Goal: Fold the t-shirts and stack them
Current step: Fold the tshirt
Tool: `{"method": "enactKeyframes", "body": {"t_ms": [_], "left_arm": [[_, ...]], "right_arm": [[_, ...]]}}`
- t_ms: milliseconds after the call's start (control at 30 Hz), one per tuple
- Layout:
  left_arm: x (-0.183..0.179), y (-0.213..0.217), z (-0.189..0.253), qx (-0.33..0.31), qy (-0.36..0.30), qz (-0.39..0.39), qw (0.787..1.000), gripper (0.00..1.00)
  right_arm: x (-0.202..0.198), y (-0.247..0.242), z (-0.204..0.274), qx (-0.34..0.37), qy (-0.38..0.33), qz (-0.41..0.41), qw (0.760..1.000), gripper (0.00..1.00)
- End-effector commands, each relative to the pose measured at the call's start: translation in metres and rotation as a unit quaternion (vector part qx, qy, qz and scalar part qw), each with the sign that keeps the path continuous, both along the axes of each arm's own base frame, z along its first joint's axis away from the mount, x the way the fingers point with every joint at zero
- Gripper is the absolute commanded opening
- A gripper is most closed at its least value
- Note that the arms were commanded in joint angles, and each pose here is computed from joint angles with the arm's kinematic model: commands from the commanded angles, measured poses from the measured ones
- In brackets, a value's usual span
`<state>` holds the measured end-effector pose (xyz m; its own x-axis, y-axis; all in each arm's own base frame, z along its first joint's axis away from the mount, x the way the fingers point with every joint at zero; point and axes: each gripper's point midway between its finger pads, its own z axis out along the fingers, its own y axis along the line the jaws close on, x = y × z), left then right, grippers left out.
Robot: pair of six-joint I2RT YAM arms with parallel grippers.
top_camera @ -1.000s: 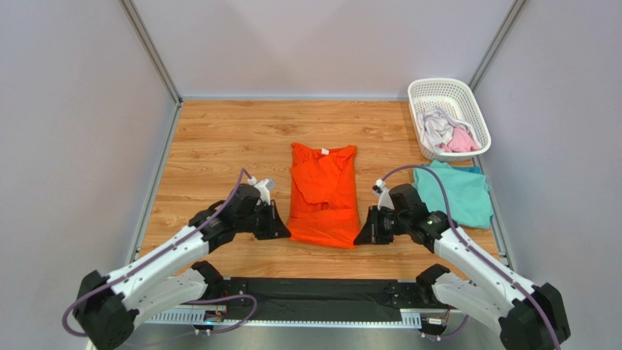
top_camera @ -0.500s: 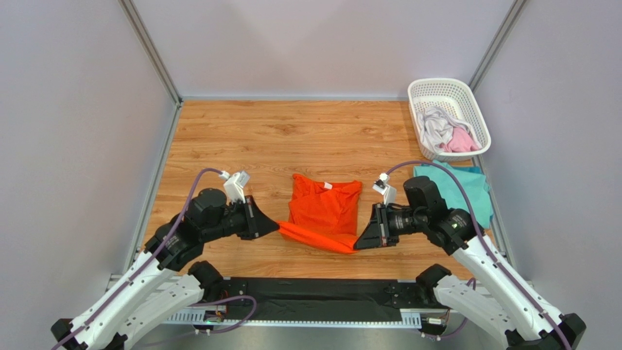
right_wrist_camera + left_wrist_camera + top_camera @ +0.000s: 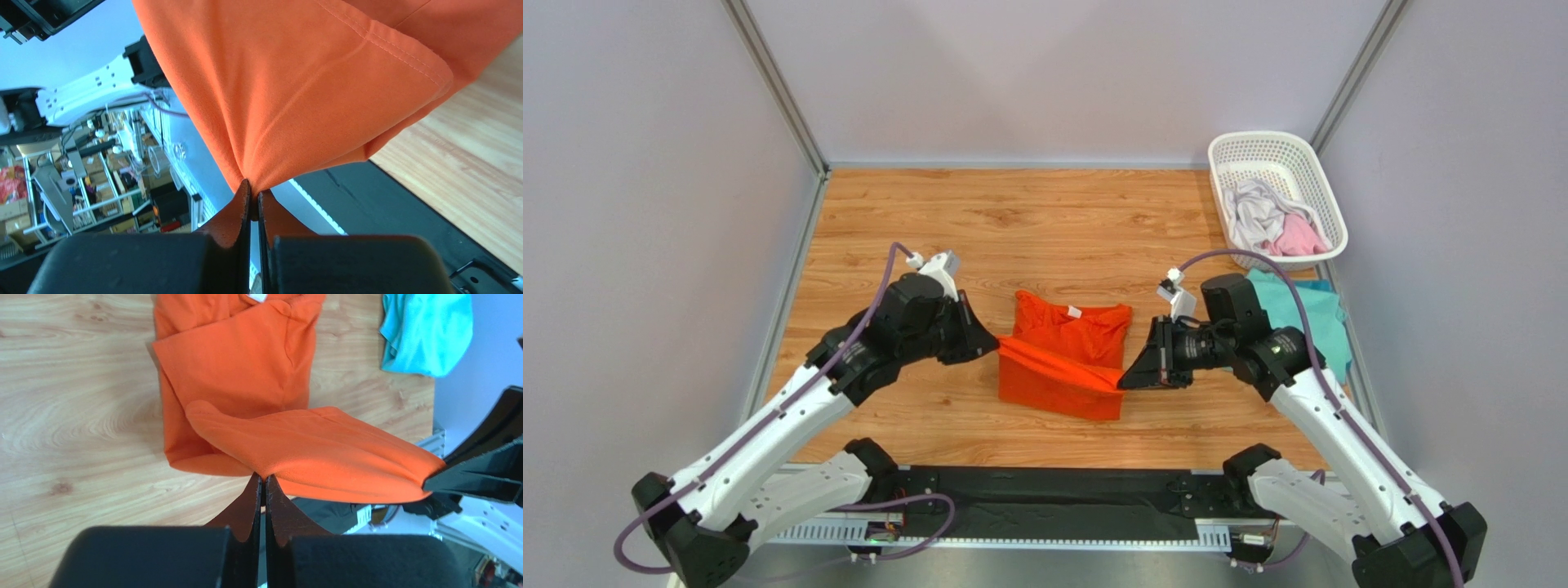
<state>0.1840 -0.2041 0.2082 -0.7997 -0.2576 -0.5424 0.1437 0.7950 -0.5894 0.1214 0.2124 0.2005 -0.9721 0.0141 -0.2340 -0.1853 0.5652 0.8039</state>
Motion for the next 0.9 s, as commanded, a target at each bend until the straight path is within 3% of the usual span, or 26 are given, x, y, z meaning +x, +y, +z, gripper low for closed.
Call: {"method": "enactKeyframes", "body": {"t_ms": [0, 267, 867], "left_arm": [[0.032, 0.006, 0.012, 0.021, -0.031, 0.037, 0.999, 0.00], [0.068, 0.003, 0.010, 0.012, -0.017, 0.052, 0.998, 0.00], [0.125, -0.011, -0.028, 0.030, 0.037, 0.037, 0.998, 0.00]], "right_arm": [[0.021, -0.003, 0.016, 0.009, -0.043, -0.021, 0.999, 0.00], [0.060, -0.005, 0.023, 0.032, -0.062, -0.045, 0.997, 0.00], [0.114, -0.006, -0.017, 0.061, 0.002, -0.073, 0.995, 0.00]]}}
